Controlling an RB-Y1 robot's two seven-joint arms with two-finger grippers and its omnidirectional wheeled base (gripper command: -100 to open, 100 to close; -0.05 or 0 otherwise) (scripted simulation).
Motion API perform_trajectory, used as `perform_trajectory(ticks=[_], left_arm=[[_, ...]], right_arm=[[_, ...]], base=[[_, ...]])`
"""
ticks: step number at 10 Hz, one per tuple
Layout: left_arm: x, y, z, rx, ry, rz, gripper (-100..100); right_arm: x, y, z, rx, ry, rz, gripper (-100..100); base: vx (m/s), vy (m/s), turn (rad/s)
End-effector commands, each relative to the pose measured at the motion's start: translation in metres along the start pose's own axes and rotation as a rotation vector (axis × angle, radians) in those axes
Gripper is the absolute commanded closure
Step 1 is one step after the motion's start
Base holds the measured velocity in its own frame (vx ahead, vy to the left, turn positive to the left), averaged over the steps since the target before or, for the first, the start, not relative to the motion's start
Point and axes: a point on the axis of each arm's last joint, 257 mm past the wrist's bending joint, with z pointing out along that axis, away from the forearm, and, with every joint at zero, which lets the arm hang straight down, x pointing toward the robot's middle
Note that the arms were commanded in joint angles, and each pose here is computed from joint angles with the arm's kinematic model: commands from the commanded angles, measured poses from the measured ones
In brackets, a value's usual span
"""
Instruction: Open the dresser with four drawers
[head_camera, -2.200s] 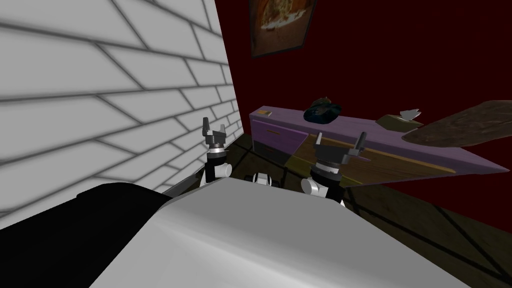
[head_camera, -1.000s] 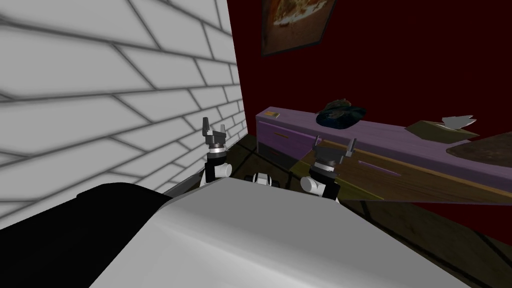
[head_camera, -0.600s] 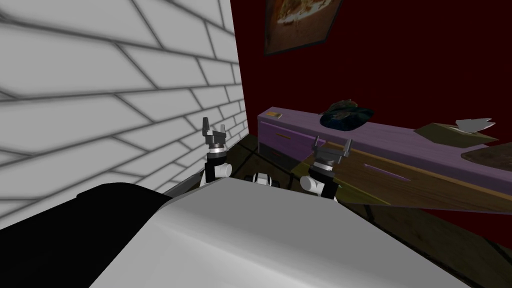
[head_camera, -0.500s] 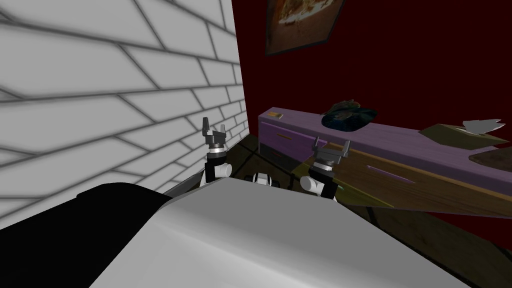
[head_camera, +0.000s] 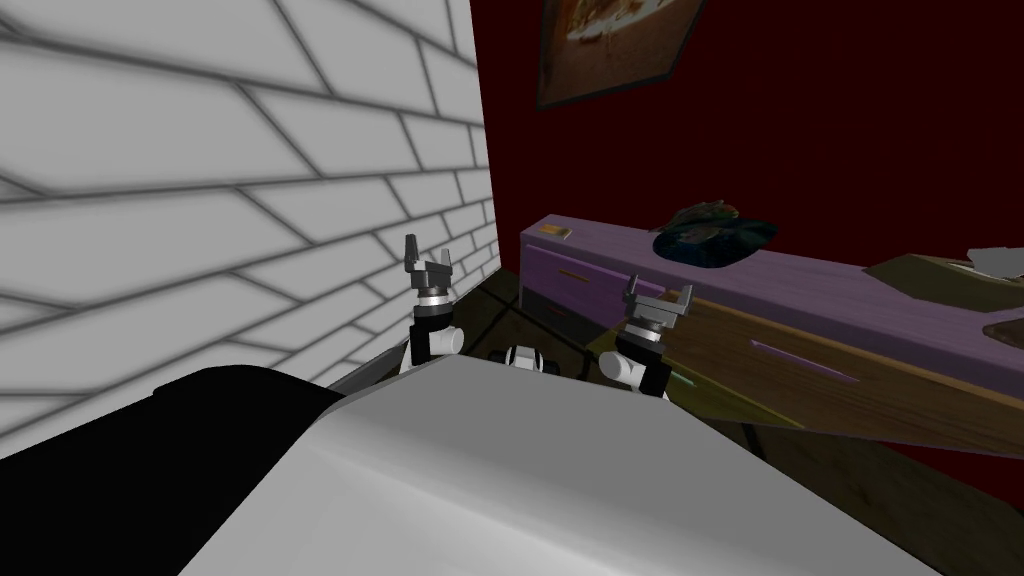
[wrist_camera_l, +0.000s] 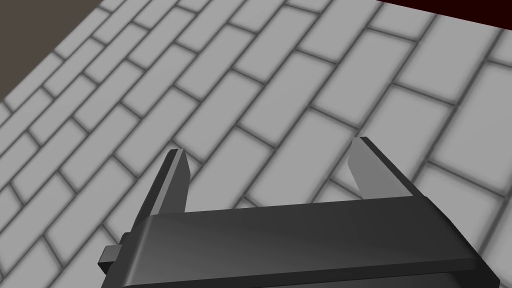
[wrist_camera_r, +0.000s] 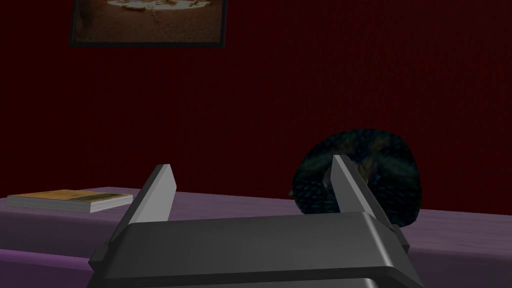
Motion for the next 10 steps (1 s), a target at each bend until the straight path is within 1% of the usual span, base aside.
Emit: perform_trajectory(ticks=[1, 2, 4, 5, 7, 8, 9, 10], left_arm=[[0.000, 0.000, 0.000, 0.000, 0.000, 0.000, 0], [0.000, 0.000, 0.000, 0.000, 0.000, 0.000, 0], [0.000, 0.000, 0.000, 0.000, 0.000, 0.000, 0], [0.000, 0.000, 0.000, 0.000, 0.000, 0.000, 0], [0.000, 0.000, 0.000, 0.000, 0.000, 0.000, 0], [0.000, 0.000, 0.000, 0.000, 0.000, 0.000, 0], [0.000, 0.000, 0.000, 0.000, 0.000, 0.000, 0], [0.000, 0.000, 0.000, 0.000, 0.000, 0.000, 0]], right_arm=[[-0.015, 0.005, -0.002, -0.017, -0.029, 0.092, -100], [-0.030, 0.008, -0.005, -0.035, -0.059, 0.137, -100], [-0.030, 0.008, -0.005, -0.036, -0.058, 0.179, -100], [-0.045, 0.012, -0.008, -0.058, -0.088, 0.231, -100], [-0.045, 0.012, -0.008, -0.059, -0.087, 0.264, -100], [-0.061, 0.015, -0.011, -0.083, -0.117, 0.318, -100], [-0.061, 0.015, -0.011, -0.085, -0.116, 0.346, -100], [-0.077, 0.018, -0.016, -0.111, -0.146, 0.391, -100]], base=[[0.039, 0.035, 0.053], [0.060, 0.060, 0.094], [0.037, 0.032, 0.020], [0.037, 0.028, 0.083], [0.032, 0.025, 0.019], [0.042, 0.038, 0.073], [0.045, 0.036, 0.053], [0.054, 0.042, 0.074]])
